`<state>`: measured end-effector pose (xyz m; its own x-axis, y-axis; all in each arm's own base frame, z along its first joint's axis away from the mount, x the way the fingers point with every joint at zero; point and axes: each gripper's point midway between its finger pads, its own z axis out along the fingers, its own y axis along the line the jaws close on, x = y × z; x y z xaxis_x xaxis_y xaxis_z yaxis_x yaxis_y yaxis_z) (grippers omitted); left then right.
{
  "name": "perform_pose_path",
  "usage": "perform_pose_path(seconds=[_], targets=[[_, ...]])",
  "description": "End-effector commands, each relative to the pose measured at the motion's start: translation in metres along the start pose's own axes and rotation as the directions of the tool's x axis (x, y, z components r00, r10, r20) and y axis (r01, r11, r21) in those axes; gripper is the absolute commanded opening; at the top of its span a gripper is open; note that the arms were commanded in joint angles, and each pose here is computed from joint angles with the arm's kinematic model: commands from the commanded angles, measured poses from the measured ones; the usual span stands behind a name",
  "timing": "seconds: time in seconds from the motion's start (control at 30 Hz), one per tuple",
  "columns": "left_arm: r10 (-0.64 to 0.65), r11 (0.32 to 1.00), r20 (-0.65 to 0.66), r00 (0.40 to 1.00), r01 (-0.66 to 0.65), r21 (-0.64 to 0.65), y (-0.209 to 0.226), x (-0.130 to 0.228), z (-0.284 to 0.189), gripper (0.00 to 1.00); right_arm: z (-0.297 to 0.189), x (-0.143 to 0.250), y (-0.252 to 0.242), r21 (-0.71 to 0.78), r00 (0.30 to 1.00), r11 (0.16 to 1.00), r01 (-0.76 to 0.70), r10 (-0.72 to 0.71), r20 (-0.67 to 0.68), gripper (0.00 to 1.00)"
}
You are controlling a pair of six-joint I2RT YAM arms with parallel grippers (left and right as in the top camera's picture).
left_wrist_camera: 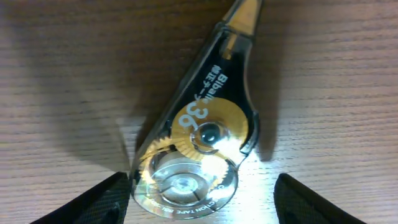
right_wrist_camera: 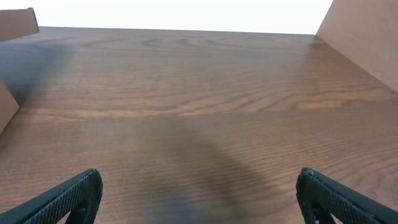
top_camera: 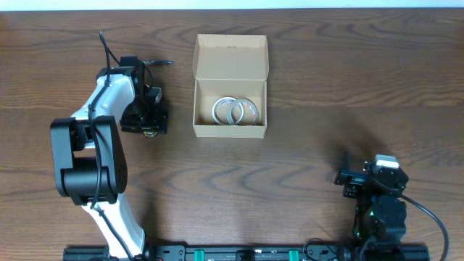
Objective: Pack container
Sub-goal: 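Move the left gripper to the correction-tape dispenser and grasp it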
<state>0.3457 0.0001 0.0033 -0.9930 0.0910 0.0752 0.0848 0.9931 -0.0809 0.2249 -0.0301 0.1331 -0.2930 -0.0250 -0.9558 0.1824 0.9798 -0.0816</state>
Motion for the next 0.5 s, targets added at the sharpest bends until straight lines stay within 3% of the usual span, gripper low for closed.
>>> perform_pose_path(seconds=[0.0,0.47], targets=[[0.03,0.999,-0.014,0.999,-0.03,-0.028,0.0072,0.0008,0.0032,0.73,0.0001,0.0007,-0.0018,0.008,1.0,1.0,-0.02,0.02,0.001,0.99],[0.067,0.996,0.009,0.998,-0.067,-0.051,0.0106,-0.0062,0.0038,0.68,0.0001,0.0006,-0.0019,0.009,1.0,1.0,-0.02,0.02,0.001,0.99]])
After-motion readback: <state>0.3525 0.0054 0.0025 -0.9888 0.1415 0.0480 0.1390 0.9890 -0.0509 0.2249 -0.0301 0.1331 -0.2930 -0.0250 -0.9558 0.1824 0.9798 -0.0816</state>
